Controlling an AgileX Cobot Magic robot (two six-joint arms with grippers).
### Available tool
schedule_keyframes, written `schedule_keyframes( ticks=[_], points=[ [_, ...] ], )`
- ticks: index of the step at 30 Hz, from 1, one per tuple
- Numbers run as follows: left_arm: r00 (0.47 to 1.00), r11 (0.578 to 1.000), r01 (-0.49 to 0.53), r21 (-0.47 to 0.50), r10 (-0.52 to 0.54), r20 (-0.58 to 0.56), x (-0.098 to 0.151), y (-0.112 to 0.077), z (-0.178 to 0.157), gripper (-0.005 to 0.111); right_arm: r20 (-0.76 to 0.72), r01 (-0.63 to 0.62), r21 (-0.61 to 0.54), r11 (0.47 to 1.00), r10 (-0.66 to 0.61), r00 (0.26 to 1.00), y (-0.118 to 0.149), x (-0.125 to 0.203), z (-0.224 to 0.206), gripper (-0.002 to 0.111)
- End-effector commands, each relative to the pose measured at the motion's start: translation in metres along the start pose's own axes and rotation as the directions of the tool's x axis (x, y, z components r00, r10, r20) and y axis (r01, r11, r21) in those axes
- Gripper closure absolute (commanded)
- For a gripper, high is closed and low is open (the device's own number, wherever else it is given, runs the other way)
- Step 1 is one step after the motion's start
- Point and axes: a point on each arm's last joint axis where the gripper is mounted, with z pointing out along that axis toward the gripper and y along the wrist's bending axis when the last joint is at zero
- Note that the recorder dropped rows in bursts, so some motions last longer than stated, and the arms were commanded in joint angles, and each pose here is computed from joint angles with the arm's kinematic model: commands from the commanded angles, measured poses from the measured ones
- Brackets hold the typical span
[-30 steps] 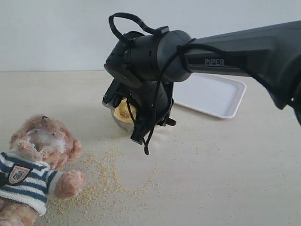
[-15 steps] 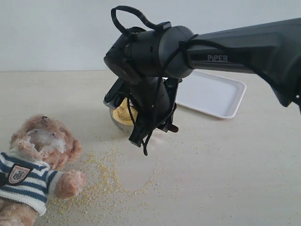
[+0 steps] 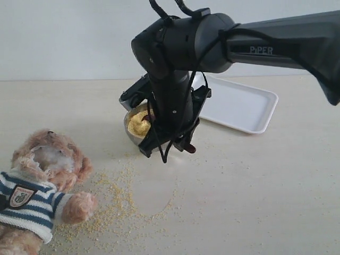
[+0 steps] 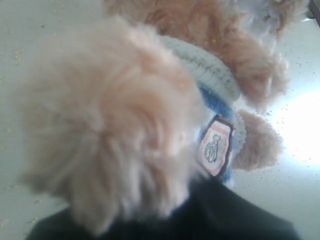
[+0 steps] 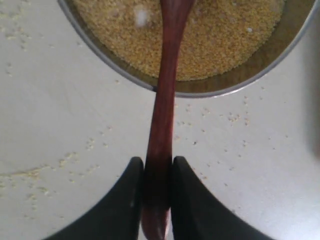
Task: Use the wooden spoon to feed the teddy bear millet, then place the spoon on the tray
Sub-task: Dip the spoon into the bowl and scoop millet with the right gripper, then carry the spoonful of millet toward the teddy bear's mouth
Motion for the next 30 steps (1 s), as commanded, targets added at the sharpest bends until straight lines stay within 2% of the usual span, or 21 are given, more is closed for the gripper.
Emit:
schedule_keyframes(
  ticks=[1, 14, 21, 26, 30],
  points=[
    [1.0, 1.0, 0.007, 0.011, -0.007, 0.006, 0.001, -0.001, 0.0, 0.102, 0.04, -0.048, -0.051, 0.998, 0.05, 0.998, -0.009, -0.004, -0.014, 0.106],
    [1.0, 1.0, 0.007, 0.011, -0.007, 0.006, 0.001, -0.001, 0.0, 0.102, 0.077, -0.108, -0.114, 0.988, 0.117, 0.99, -0.028, -0.006, -0.035, 0.106],
    [1.0, 1.0, 0.007, 0.011, -0.007, 0.006, 0.001, -0.001, 0.0, 0.102, 0.148, -0.111, -0.152, 0.982, 0.134, 0.98, -0.03, 0.005, -0.071, 0.106],
    [1.0, 1.0, 0.007, 0.011, -0.007, 0.006, 0.001, -0.001, 0.0, 0.102, 0.122, -0.155, -0.266, 0.951, 0.193, 0.974, -0.028, 0.019, -0.077, 0.106],
    [1.0, 1.0, 0.007, 0.011, -0.007, 0.006, 0.001, -0.001, 0.0, 0.102, 0.084, -0.16, -0.308, 0.938, 0.195, 0.977, -0.023, 0.037, -0.078, 0.106]
  ],
)
